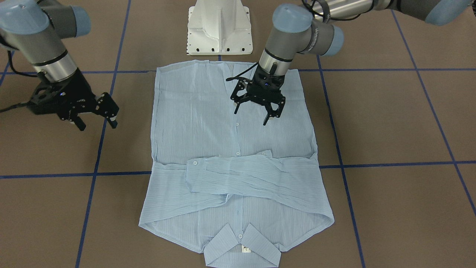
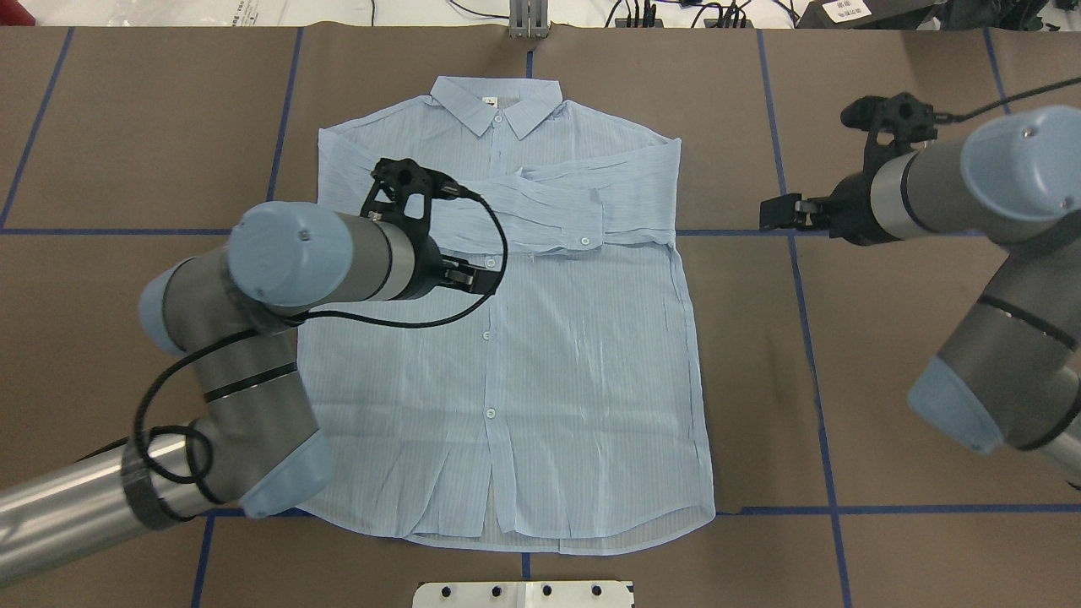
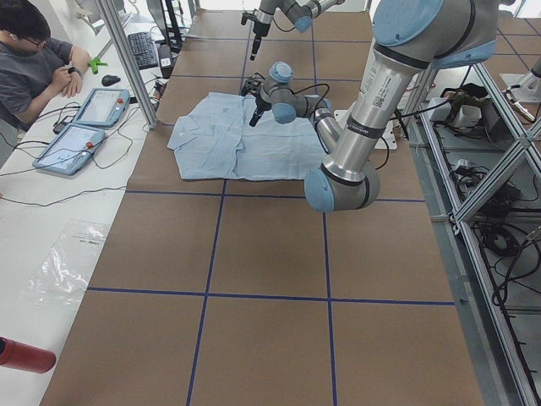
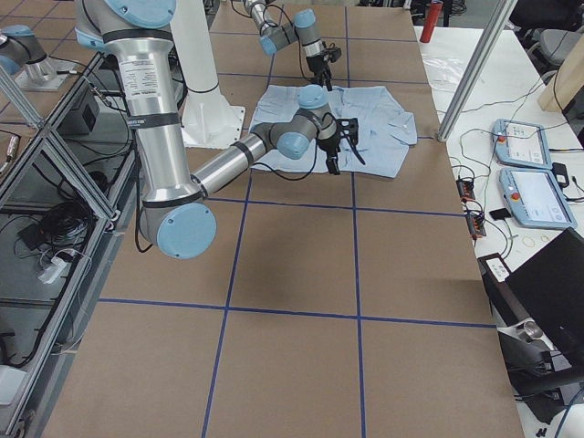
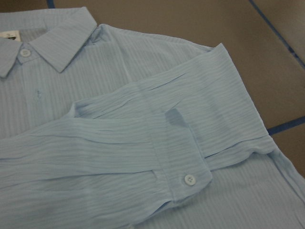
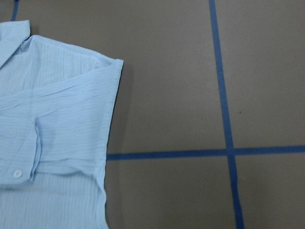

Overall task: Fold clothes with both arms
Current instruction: 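Move the left and right grippers down to the shirt hem corners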

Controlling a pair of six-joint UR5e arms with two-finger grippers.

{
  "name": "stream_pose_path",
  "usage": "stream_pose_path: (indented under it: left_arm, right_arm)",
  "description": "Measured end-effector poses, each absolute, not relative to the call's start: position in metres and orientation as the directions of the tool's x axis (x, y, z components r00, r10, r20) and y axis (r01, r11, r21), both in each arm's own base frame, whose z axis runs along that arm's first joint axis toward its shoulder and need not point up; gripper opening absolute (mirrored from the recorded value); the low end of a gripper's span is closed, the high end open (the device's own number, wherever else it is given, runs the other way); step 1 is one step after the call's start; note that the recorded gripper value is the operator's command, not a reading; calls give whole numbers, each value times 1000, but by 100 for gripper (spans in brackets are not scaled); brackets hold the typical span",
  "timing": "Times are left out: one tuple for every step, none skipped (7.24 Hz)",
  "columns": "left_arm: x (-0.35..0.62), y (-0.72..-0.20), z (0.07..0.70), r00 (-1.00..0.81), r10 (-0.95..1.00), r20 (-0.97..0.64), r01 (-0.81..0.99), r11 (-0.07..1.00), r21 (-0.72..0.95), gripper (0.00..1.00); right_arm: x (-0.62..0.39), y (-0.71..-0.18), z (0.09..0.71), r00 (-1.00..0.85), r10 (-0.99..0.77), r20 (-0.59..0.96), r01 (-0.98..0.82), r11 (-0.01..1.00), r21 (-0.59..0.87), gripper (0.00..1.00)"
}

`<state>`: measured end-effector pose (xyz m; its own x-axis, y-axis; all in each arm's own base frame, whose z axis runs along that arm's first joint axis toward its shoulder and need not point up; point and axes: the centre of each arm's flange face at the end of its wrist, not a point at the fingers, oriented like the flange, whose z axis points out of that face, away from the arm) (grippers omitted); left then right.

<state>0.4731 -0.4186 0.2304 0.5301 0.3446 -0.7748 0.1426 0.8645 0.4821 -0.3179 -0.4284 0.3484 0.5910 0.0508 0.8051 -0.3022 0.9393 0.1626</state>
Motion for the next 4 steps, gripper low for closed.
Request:
stream_pose_path:
  left_arm:
    - [443,-391,257,527,295,-797,156,888,432,100]
    - [425,-358,281,515,214,-830,175,922,346,100]
    - [421,-315,303,511,132,-850,181,950,256,100]
    - [426,-273,320,517,67,-854,184,965,187,100]
  right_arm:
    - [-337,-376,345,582,75,809,-314,939,139,100]
    - [-359,-330,344,582,85,809,-327,935,137,100]
    - [-381,-292,341,579,82,811,-335,931,145,100]
    - [-395,-266,337,571,77,817,-341,928,151,100]
